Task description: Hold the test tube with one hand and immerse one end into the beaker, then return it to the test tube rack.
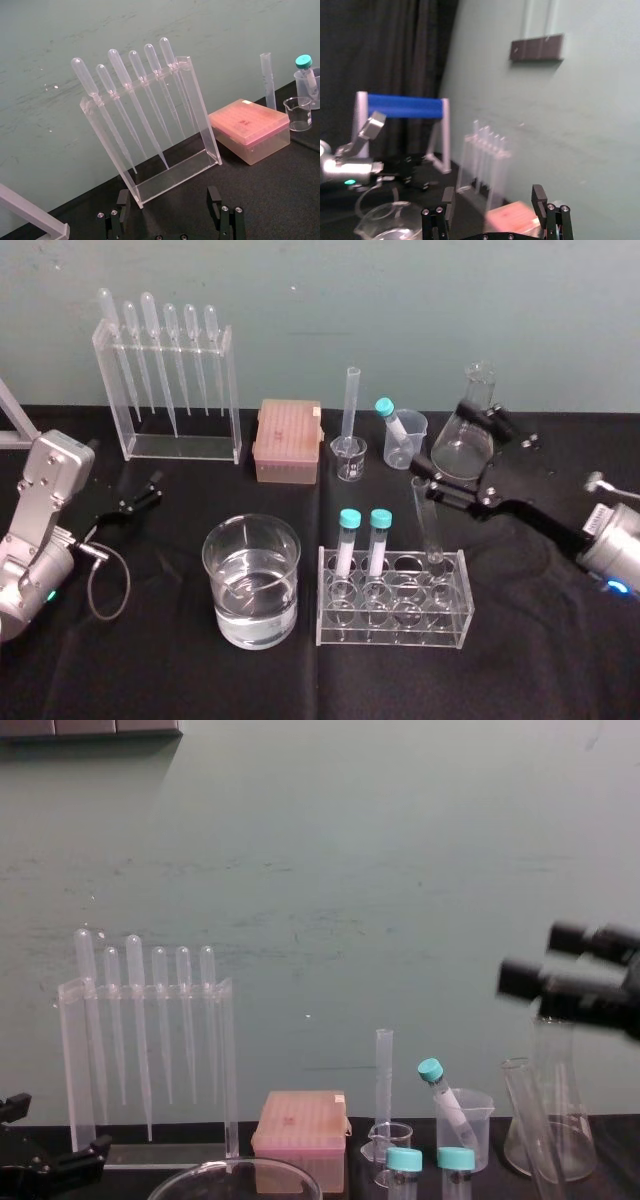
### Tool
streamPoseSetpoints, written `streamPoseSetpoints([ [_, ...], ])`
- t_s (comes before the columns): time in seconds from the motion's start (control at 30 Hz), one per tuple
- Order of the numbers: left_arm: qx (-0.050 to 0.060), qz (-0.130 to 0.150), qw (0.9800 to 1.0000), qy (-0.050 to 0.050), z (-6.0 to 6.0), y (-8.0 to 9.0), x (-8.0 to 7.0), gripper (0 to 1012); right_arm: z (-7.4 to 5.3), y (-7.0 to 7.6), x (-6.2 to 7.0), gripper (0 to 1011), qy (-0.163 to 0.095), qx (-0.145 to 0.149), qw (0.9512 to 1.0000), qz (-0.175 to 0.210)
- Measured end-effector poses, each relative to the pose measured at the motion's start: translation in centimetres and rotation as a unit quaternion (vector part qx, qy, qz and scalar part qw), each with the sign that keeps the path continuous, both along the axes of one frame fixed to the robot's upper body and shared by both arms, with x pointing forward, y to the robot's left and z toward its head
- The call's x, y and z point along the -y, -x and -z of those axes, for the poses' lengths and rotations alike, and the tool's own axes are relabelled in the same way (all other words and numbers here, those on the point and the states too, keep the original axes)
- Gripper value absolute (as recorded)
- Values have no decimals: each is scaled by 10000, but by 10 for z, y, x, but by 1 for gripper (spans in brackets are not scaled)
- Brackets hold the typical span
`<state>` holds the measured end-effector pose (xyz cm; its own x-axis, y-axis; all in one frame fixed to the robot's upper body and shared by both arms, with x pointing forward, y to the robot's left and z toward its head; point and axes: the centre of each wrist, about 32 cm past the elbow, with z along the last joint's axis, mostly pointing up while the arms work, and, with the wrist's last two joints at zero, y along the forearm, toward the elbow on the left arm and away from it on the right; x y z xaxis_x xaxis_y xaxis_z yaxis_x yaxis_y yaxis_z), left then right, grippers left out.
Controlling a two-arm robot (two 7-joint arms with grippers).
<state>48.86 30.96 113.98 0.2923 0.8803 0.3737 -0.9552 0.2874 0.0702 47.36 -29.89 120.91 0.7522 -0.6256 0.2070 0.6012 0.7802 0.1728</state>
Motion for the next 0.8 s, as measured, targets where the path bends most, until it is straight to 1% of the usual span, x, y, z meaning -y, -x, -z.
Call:
streamPoseSetpoints([
  [0.03,0,0,10000,0,0,0,0,1000,-7,4,3,1000,26,121,9999,113],
  [0.07,0,0,10000,-1,0,0,0,1000,-11,7,6,1000,30,177,9996,205],
  [0.1,-1,-1,10000,0,0,0,0,1000,-15,13,11,1000,37,251,9988,418],
  [0.17,-1,0,10000,-1,0,0,0,1000,-17,20,17,1000,33,277,9974,660],
  [0.2,-1,0,10000,0,0,0,0,1000,-17,27,24,1000,10,236,9953,939],
  [0.23,-1,0,10000,0,0,0,0,1000,-17,27,24,1000,10,236,9953,939],
  [0.27,0,0,10000,-1,0,0,0,1000,-14,33,30,1000,-13,172,9929,1178],
  [0.3,0,0,10000,0,0,0,0,1000,-12,36,34,1000,-27,123,9915,1297],
  [0.33,0,0,10000,-1,0,0,0,1000,-7,40,41,1000,-80,15,9886,1503],
  [0.43,0,0,10000,0,0,0,0,1000,1,44,51,1000,-148,-186,9839,1770],
  [0.47,0,0,10000,0,0,0,0,1000,8,44,57,1000,-194,-324,9810,1901],
  [0.5,0,0,10000,0,0,0,0,1000,10,44,59,1000,-227,-384,9799,1943],
  [0.53,0,0,10000,-1,0,0,0,1000,17,41,64,1000,-287,-520,9773,2036],
  [0.6,0,0,10000,0,0,0,0,1000,24,37,68,1000,-335,-656,9755,2073],
  [0.63,0,-1,10000,-1,0,0,0,1000,31,30,71,1000,-377,-782,9744,2073],
  [0.67,0,0,10000,-1,0,0,0,1000,31,30,71,1000,-377,-782,9744,2073],
  [0.7,-1,-1,10000,-1,0,0,0,1000,36,23,73,1000,-409,-886,9737,2059],
  [0.73,0,0,10000,-1,0,0,0,1000,39,18,74,1000,-427,-948,9732,2051],
  [0.77,0,-1,10000,-1,0,0,0,1000,44,9,76,1000,-451,-1052,9731,1999],
  [0.8,0,1,10000,-1,0,0,0,1000,46,4,76,1000,-465,-1092,9732,1969],
])
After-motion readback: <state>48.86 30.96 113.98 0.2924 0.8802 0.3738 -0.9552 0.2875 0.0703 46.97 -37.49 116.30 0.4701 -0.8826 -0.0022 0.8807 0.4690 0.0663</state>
